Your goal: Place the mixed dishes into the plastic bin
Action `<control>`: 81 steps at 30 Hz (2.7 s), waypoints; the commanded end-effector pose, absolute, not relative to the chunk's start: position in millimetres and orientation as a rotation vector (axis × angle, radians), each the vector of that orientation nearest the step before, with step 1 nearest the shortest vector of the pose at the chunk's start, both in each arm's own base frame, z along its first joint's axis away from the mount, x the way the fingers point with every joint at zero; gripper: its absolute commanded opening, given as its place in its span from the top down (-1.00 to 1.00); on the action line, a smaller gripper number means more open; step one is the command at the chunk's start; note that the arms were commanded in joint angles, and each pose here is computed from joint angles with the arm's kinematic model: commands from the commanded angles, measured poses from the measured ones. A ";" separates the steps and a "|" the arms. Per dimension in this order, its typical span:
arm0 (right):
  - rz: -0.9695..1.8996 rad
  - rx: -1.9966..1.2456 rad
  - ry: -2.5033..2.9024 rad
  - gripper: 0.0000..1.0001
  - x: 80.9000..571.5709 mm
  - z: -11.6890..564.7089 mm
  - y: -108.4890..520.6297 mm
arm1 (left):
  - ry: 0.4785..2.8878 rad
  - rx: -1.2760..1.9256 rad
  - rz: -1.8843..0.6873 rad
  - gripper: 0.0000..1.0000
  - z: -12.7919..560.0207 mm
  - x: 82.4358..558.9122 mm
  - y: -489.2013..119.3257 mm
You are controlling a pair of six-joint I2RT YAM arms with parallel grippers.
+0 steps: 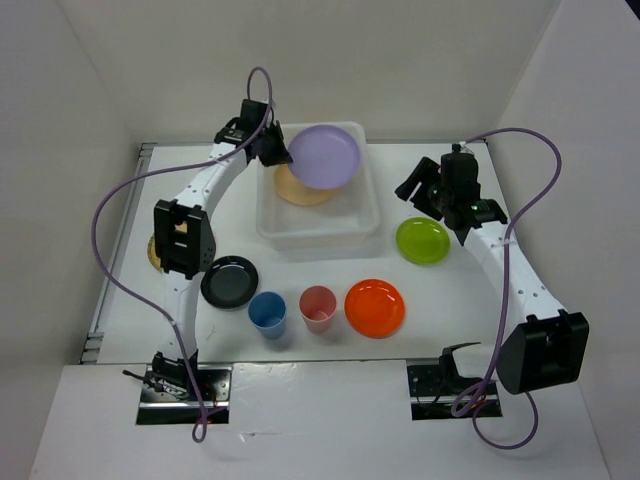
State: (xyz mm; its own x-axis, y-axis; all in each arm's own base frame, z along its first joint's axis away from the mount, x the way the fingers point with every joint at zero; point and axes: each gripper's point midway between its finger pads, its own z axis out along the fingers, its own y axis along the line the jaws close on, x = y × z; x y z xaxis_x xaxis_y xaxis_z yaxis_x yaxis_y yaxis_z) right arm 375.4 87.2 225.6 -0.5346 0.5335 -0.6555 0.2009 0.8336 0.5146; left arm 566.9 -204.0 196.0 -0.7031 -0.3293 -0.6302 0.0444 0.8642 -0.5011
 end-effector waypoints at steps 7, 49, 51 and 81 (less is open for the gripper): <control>0.481 0.549 2.095 -0.46 371.8 229.0 82.2 | 2.339 -0.293 -0.476 1.00 164.5 579.5 -194.3; 0.232 1.160 2.228 -0.57 303.6 69.6 -0.4 | 1.814 -0.147 -0.459 -0.22 489.5 443.0 -129.5; 0.243 1.152 2.208 -0.57 308.5 72.6 -0.7 | 1.862 -0.196 -0.393 -0.23 484.4 428.7 -110.9; 0.447 0.798 2.101 -0.65 326.2 162.3 27.8 | 1.659 -1.164 -0.664 -0.34 236.1 240.4 -38.1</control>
